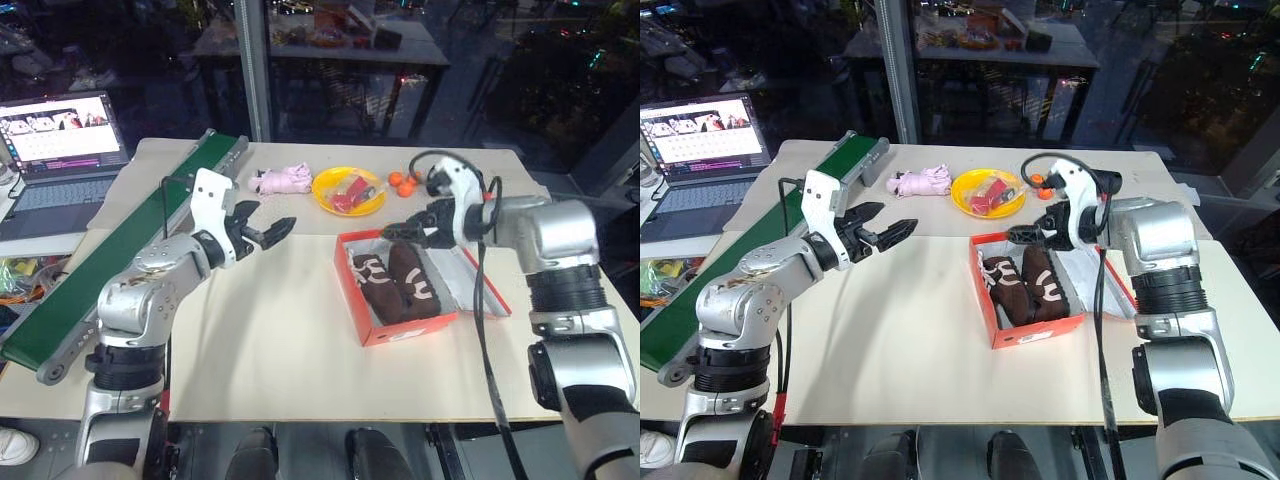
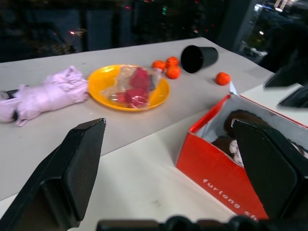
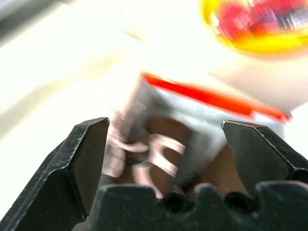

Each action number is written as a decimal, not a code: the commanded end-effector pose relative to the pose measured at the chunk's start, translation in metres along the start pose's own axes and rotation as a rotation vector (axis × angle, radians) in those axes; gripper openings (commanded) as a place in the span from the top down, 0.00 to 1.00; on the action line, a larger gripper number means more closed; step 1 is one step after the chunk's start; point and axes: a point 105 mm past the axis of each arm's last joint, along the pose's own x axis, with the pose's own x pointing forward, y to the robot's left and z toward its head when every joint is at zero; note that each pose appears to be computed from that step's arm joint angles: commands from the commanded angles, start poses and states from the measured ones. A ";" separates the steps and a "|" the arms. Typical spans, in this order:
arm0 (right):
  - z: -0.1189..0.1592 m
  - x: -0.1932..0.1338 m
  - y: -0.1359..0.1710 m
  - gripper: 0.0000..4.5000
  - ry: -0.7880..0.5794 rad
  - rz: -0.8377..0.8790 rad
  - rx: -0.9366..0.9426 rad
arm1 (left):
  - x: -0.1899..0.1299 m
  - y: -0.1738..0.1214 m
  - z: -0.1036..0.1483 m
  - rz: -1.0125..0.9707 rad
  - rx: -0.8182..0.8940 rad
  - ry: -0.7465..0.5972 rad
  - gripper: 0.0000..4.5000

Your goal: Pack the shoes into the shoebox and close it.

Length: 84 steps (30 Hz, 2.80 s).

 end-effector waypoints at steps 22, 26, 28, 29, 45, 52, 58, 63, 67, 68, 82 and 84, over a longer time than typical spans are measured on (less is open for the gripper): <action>-0.169 -0.107 -0.003 0.99 0.107 -0.508 0.248 | 0.014 -0.067 0.015 -0.765 0.296 0.176 0.00; -0.205 -0.096 -0.022 0.99 0.049 -0.586 0.336 | 0.014 -0.064 0.018 -0.755 0.320 0.185 0.00; -0.217 -0.092 -0.032 0.99 -0.004 -0.625 0.364 | 0.012 -0.063 0.018 -0.752 0.321 0.191 0.00; -0.221 -0.091 -0.038 0.99 -0.021 -0.648 0.359 | 0.011 -0.063 0.018 -0.749 0.322 0.193 0.00; -0.192 -0.092 -0.092 0.99 -0.620 -0.652 0.452 | 0.008 -0.059 0.028 -0.691 0.307 0.182 0.00; -0.136 -0.104 -0.068 0.99 -0.821 -0.515 0.376 | 0.012 -0.057 0.029 -0.674 0.300 0.170 0.00; -0.090 -0.092 -0.006 0.99 -0.765 -0.200 0.276 | 0.016 -0.052 0.028 -0.646 0.307 0.168 0.00; -0.079 -0.066 0.024 0.99 -0.631 -0.060 0.216 | 0.018 -0.051 0.027 -0.628 0.307 0.160 0.00; -0.071 -0.035 0.030 0.99 -0.527 -0.022 0.162 | 0.018 -0.047 0.023 -0.597 0.303 0.165 0.00; -0.071 -0.028 0.030 0.99 -0.501 -0.015 0.148 | 0.018 -0.046 0.022 -0.589 0.298 0.166 0.00; -0.118 0.046 0.030 0.99 -0.221 0.049 0.184 | 0.015 -0.021 0.007 -0.405 0.258 0.142 0.00; -0.121 0.046 0.028 0.99 -0.200 0.032 0.160 | 0.014 -0.019 0.004 -0.388 0.250 0.146 0.00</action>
